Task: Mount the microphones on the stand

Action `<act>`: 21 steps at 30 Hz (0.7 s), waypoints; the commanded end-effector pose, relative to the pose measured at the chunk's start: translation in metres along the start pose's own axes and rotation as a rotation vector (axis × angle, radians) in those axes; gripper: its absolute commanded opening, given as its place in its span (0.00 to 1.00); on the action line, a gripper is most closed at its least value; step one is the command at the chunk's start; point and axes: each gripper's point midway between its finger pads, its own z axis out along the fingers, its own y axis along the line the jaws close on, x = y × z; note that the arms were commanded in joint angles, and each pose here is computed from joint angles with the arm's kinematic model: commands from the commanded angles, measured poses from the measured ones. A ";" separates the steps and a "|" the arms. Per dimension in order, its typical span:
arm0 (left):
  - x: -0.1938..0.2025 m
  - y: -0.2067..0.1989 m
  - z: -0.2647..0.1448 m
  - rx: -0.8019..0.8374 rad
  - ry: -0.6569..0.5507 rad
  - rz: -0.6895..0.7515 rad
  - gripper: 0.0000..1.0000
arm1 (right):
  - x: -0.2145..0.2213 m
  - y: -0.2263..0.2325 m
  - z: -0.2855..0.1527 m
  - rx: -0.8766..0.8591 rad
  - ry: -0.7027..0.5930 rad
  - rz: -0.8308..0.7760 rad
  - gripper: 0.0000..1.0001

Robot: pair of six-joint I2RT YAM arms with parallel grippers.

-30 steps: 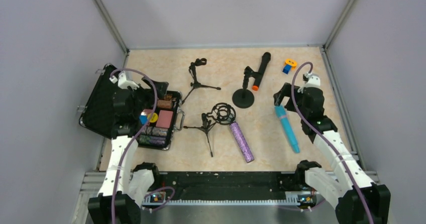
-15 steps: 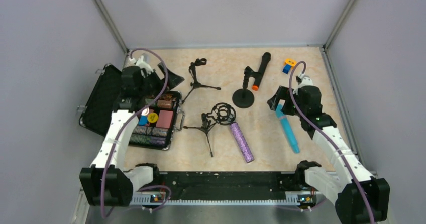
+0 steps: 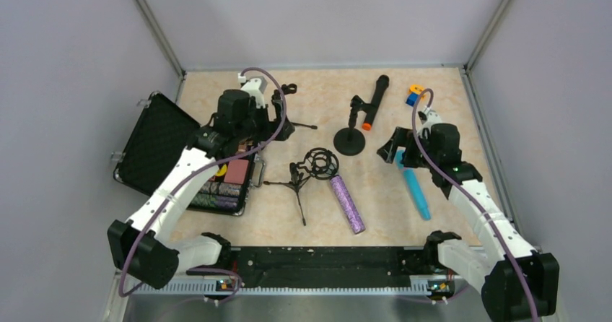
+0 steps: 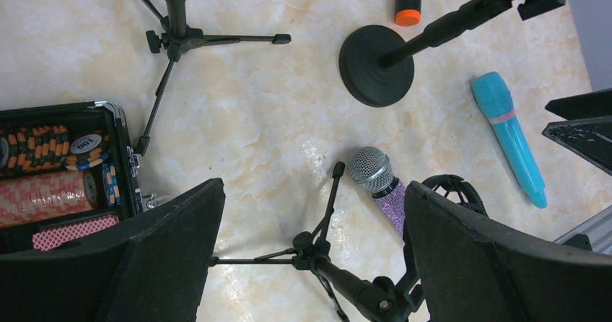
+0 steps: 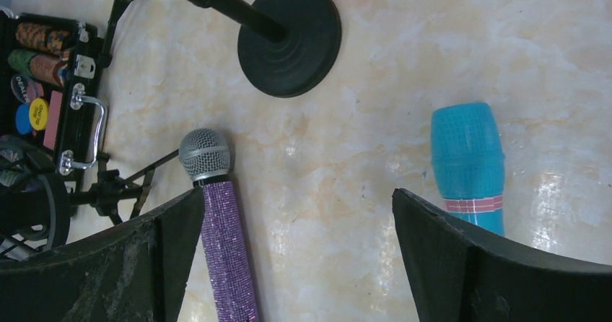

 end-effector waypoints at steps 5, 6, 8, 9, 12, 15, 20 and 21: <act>-0.035 -0.026 -0.027 0.136 -0.232 0.071 0.99 | 0.008 0.028 0.005 -0.061 0.077 -0.082 0.99; -0.036 -0.028 -0.030 0.143 -0.247 0.070 0.99 | 0.011 0.030 0.006 -0.057 0.084 -0.094 0.99; -0.043 -0.032 -0.037 0.160 -0.289 0.065 0.99 | 0.016 0.035 0.007 -0.054 0.099 -0.114 0.99; -0.046 -0.033 -0.041 0.170 -0.310 0.063 0.99 | 0.017 0.037 0.008 -0.055 0.103 -0.122 0.99; -0.053 -0.039 -0.051 0.198 -0.373 0.058 0.99 | 0.025 0.042 0.011 -0.058 0.132 -0.144 0.99; -0.059 -0.044 -0.063 0.231 -0.433 0.043 0.99 | 0.038 0.049 0.012 -0.078 0.167 -0.161 0.99; -0.058 -0.049 -0.072 0.267 -0.466 0.010 0.99 | 0.071 0.060 0.012 -0.101 0.232 -0.186 0.99; -0.058 -0.049 -0.073 0.271 -0.468 0.007 0.99 | 0.078 0.061 0.013 -0.095 0.240 -0.188 0.99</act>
